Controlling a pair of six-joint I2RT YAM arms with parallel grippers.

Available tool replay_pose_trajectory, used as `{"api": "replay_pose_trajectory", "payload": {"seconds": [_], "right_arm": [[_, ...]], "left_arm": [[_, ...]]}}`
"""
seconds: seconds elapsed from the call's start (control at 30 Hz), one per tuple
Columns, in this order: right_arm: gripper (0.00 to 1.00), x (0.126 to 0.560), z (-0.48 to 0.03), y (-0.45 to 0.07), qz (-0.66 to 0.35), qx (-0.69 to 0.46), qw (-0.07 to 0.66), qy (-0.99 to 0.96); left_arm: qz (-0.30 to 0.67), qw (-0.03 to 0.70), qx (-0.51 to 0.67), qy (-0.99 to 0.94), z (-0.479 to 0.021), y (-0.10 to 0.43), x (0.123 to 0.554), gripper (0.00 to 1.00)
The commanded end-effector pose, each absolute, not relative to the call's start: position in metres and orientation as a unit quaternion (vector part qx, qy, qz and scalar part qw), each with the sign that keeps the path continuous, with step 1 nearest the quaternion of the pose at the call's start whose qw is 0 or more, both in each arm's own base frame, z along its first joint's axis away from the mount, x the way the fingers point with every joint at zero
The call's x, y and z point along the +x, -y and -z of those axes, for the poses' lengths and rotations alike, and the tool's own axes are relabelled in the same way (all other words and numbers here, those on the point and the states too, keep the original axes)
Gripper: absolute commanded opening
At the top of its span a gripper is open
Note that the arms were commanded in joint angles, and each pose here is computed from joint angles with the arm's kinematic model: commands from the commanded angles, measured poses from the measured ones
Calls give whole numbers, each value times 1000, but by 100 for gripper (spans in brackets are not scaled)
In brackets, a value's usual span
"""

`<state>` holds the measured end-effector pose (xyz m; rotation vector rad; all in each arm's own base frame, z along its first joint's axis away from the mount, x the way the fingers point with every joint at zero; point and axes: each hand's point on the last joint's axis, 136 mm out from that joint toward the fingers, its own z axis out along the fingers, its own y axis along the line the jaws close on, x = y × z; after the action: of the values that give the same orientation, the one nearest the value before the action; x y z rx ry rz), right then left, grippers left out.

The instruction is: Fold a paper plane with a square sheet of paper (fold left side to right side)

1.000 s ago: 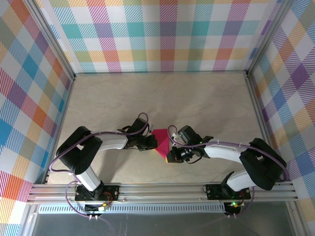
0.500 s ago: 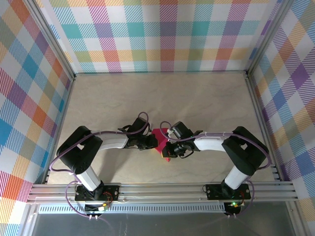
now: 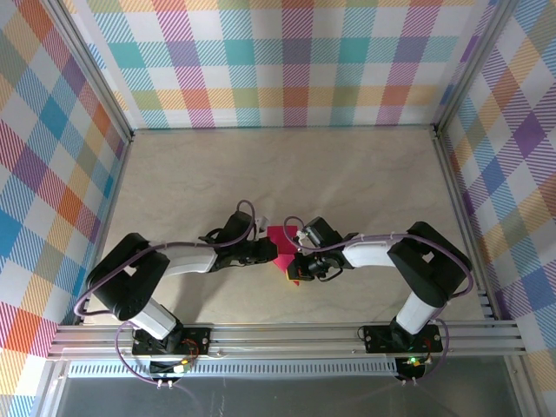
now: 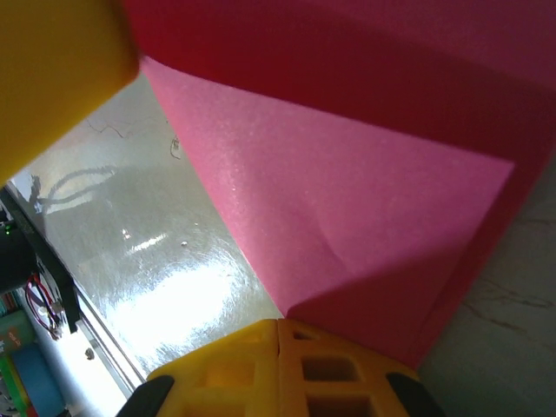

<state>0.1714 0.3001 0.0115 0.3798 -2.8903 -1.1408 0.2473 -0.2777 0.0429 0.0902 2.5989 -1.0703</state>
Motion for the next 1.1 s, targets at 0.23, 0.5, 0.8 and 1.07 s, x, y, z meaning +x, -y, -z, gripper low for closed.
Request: {"api": "replay_pose_trajectory", "payload": {"seconds": [0.23,0.5,0.8,1.07], "right_arm": [[0,154,38,-256,263,88,47,960],[0,155,38,-256,258,89,50,961],[0,154,39,-254,251,90,54,962],[0,154,36,-252,245,91,55,964]], "left_arm": [[434,233,64,-868,-68,296,230,9],[430,220,70,-873,-55,305,226,9],[427,209,66,-877,-44,310,225,9],[403,190,46,-894,-26,305,226,7]]}}
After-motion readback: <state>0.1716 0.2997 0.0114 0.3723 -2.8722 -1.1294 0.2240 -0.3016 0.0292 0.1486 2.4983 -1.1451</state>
